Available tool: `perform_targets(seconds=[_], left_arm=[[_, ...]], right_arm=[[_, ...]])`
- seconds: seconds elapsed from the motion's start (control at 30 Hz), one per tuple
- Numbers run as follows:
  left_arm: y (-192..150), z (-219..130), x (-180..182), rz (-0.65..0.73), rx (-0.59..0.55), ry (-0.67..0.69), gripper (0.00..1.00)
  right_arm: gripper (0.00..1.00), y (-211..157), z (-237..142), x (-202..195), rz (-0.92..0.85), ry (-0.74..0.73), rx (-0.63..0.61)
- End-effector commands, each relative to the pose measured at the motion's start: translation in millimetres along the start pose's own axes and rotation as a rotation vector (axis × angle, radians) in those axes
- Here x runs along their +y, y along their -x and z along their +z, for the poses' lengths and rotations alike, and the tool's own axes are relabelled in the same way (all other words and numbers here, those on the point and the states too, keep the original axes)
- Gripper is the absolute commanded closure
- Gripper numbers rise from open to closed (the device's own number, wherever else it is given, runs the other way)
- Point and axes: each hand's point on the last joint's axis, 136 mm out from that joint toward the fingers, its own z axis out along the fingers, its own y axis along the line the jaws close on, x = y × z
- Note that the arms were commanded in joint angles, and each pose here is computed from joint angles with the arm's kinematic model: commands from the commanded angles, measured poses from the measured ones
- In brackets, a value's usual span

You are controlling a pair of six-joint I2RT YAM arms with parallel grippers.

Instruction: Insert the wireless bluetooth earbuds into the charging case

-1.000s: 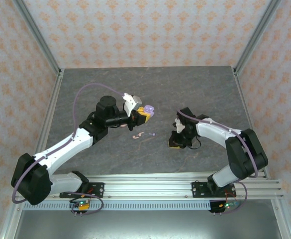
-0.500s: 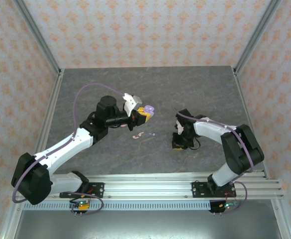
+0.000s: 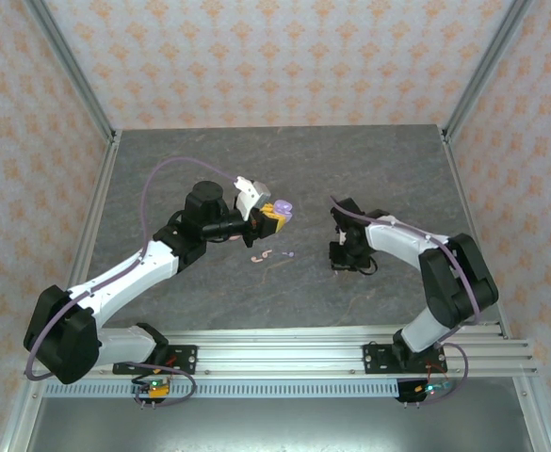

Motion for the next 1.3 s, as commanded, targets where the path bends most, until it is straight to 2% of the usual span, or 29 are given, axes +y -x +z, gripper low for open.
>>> perform_targets(seconds=[0.0, 0.17, 0.33, 0.47, 0.63, 0.87, 1.27], left_arm=[[4, 2, 1, -0.003, -0.004, 0.011, 0.89], [3, 2, 1, -0.002, 0.0, 0.012, 0.89], [5, 0, -1, 0.001, -0.002, 0.012, 0.89], [9, -3, -2, 0.006, -0.012, 0.013, 0.89], [12, -4, -4, 0.013, -0.023, 0.012, 0.89], [12, -4, -4, 0.007, -0.023, 0.009, 0.89], [12, -5, -4, 0.001, -0.024, 0.011, 0.89]], right_arm=[[0.86, 12, -1, 0, 0.012, -0.026, -0.017], [0.86, 18, 0, 2, 0.008, -0.032, -0.018], [0.86, 24, -18, -2, 0.004, -0.062, -0.074], [0.84, 24, -34, 6, -0.018, -0.015, -0.104], [0.75, 17, -33, 23, -0.059, 0.09, -0.076], [0.57, 12, -20, 22, -0.055, 0.087, -0.036], [0.61, 15, -10, 17, -0.026, 0.019, -0.037]])
